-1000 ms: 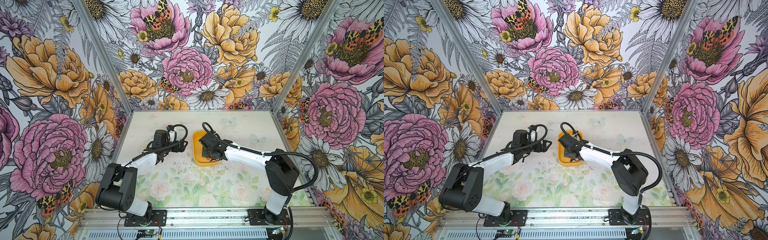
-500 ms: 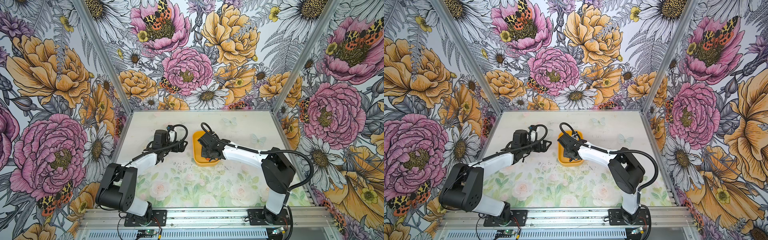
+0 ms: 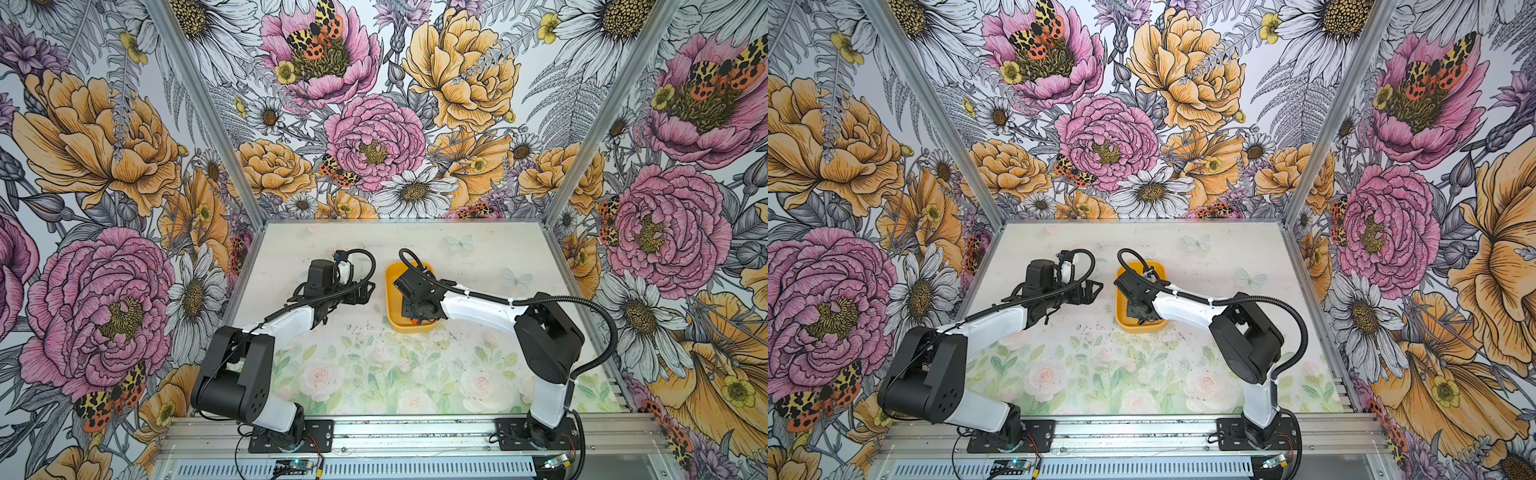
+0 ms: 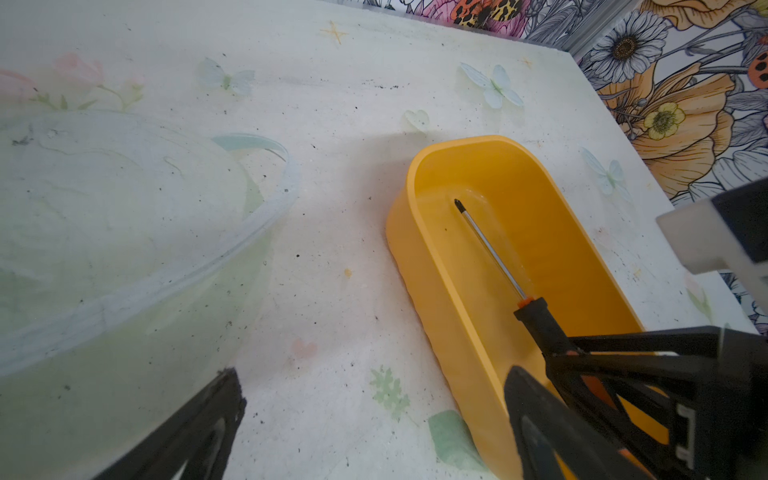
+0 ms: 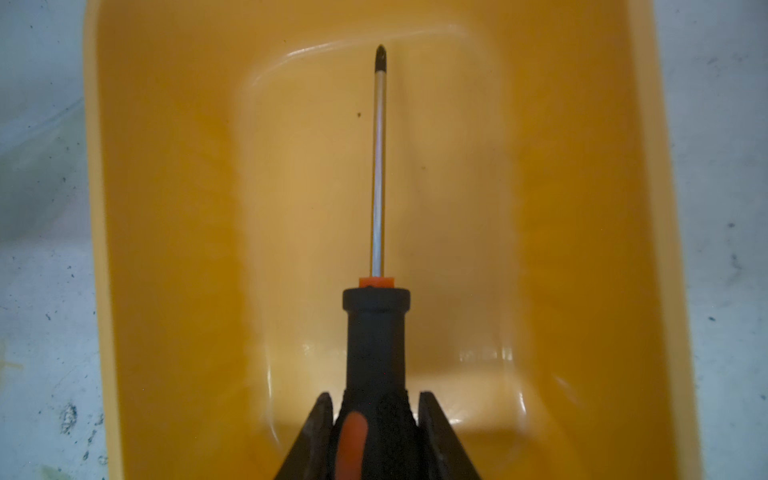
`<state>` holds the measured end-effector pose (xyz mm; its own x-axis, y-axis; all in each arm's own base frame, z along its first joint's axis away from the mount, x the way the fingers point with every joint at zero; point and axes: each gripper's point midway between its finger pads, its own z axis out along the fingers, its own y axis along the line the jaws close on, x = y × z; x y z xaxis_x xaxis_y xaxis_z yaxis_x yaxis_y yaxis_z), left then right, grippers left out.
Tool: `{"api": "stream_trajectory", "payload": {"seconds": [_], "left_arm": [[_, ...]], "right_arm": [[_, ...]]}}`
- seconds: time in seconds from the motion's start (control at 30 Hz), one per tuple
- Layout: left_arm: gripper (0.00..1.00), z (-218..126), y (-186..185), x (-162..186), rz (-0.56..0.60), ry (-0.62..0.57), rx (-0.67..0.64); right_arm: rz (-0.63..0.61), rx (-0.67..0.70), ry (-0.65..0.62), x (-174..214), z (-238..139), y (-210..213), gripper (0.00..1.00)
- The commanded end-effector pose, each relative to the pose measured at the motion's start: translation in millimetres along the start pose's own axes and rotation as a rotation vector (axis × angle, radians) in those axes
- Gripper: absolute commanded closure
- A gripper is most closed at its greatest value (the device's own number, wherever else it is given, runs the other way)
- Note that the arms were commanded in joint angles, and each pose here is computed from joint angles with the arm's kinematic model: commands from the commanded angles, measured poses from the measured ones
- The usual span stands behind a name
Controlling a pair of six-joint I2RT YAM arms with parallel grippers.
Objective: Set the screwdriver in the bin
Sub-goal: 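Lower the held screwdriver into the yellow bin with the right gripper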
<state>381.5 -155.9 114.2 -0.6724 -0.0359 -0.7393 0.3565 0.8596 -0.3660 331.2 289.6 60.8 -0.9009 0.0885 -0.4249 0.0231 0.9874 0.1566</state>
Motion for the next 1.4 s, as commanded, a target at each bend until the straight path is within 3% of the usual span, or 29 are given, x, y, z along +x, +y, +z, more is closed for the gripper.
{"api": "stream_trajectory", "payload": {"seconds": [0.0,0.63,1.03,1.17,1.37], "left_arm": [[0.01,0,0,1,0.022,0.001,-0.006],[0.01,3,0,2,0.017,0.008,0.000],[0.01,5,-2,3,0.015,0.013,0.006],[0.01,5,-1,3,0.014,0.012,0.006],[0.01,5,-2,1,0.017,0.010,0.007]], "right_arm": [[0.025,-0.010,-0.010,-8,3,5,1.00],[0.039,0.022,0.018,-9,19,-7,1.00],[0.033,0.023,0.034,-6,24,-8,0.95],[0.027,0.019,0.041,-6,26,-6,0.89],[0.022,0.011,0.047,-5,28,-3,0.72]]}}
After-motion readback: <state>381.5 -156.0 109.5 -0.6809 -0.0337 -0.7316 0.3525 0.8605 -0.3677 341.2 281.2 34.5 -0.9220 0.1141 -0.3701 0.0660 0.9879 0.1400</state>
